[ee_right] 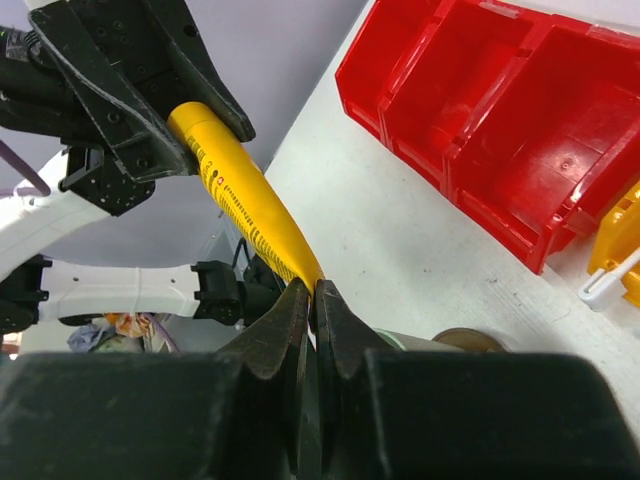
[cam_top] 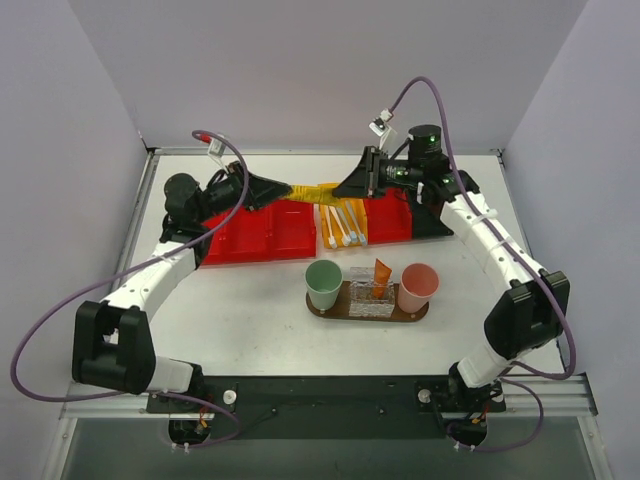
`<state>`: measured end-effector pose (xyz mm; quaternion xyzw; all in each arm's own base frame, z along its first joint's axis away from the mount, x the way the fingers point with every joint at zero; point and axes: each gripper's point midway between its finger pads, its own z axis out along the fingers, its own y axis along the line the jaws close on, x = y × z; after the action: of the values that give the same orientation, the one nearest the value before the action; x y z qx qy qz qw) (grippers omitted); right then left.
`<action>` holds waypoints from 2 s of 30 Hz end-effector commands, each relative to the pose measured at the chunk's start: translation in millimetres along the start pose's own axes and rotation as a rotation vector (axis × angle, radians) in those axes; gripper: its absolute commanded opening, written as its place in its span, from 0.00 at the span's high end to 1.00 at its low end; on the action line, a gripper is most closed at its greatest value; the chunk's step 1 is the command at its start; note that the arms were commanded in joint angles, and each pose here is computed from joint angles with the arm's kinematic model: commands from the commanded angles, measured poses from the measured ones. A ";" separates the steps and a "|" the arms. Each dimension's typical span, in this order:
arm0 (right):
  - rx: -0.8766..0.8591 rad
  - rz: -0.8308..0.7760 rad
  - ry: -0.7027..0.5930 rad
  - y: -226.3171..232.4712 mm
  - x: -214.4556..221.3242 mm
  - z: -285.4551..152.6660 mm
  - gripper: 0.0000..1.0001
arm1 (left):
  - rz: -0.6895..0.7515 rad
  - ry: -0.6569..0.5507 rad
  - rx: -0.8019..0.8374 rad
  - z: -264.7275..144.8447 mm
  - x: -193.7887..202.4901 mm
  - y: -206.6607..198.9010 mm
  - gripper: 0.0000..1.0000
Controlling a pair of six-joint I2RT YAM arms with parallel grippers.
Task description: Prepare toiletry sets of a toothbrush and toothpaste on the tray
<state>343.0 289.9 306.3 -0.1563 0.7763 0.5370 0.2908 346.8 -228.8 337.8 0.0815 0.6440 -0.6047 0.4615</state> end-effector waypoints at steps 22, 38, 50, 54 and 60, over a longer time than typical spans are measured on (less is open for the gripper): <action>-0.042 -0.351 -0.048 99.2 3.5 -86.6 1.00 | 0.054 0.227 0.131 18.7 45.0 22.6 0.45; 0.063 -0.365 -0.034 81.6 4.0 -89.0 1.00 | 0.127 0.272 0.184 19.4 54.7 9.7 0.21; 0.160 -0.394 -0.010 58.6 13.3 -90.0 1.00 | 0.145 0.283 0.174 17.3 57.5 11.8 0.21; 0.168 -0.399 0.002 55.1 19.8 -89.7 1.00 | 0.153 0.284 0.171 16.8 57.7 11.9 0.21; 0.191 -0.393 0.031 43.4 33.7 -88.2 1.00 | 0.155 0.288 0.168 16.5 59.1 14.9 0.21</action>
<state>276.5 227.8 335.0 -0.2644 0.7961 0.3964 0.3731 334.9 -266.9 264.1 0.2230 0.6668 -0.6068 0.3706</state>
